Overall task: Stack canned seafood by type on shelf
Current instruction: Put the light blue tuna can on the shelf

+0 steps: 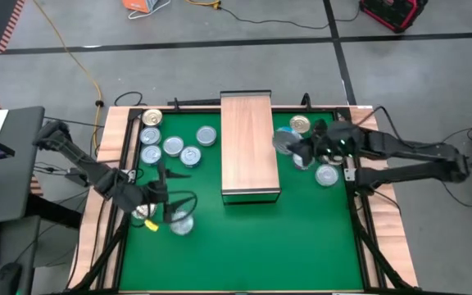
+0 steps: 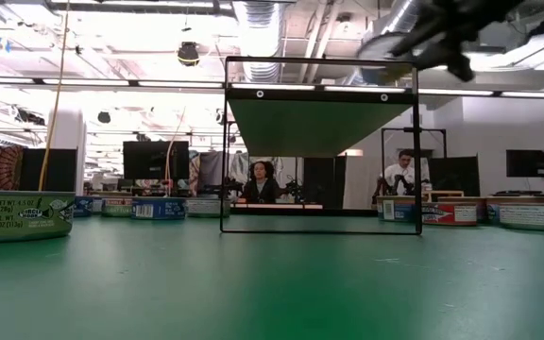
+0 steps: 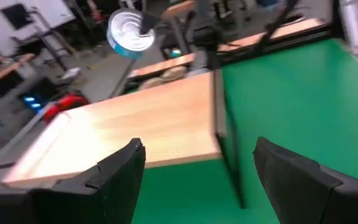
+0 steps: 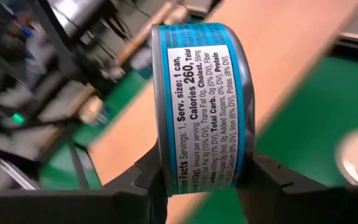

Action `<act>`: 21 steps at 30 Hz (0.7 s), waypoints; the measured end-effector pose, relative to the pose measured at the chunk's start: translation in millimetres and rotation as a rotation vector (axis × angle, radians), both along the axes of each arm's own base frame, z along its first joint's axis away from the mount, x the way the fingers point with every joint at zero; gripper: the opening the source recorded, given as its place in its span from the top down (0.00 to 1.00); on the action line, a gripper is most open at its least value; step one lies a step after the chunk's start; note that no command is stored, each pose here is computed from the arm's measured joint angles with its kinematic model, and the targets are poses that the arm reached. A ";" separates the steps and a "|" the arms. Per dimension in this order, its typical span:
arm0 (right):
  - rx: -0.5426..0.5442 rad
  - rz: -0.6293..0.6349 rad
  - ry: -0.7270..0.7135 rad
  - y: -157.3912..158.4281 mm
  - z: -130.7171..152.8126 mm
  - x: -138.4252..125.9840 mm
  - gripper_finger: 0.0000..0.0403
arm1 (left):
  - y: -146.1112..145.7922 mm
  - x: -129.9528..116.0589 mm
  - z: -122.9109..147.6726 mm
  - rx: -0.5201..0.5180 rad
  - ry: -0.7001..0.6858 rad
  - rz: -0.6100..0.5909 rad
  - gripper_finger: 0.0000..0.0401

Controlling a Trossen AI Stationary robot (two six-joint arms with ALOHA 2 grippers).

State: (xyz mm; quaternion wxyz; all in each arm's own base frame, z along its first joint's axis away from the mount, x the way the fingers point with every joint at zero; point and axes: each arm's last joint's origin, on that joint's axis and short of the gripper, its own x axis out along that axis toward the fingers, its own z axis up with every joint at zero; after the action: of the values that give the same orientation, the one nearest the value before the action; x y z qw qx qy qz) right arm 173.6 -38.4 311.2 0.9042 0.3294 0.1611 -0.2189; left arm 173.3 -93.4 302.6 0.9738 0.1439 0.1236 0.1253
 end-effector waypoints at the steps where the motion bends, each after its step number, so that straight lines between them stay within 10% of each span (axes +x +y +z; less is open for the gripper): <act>1: 0.022 0.002 -0.031 -5.3 0.2 6.4 0.58 | 4.1 2.4 0.4 0.010 0.000 0.021 0.28; 10: 0.275 0.011 0.000 -63.0 -39.0 48.6 0.57 | 35.8 18.7 1.6 0.028 0.010 0.110 0.28; 21: 0.263 0.087 -0.120 -87.7 -33.9 59.2 0.32 | 39.4 23.0 11.9 0.080 -0.057 0.074 0.28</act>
State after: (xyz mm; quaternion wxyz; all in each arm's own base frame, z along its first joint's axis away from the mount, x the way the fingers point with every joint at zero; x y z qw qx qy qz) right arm 232.8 -126.1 277.4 0.8699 0.4502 0.1482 -0.1363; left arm 196.3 -54.0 314.5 0.9651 0.1742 0.0962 0.1702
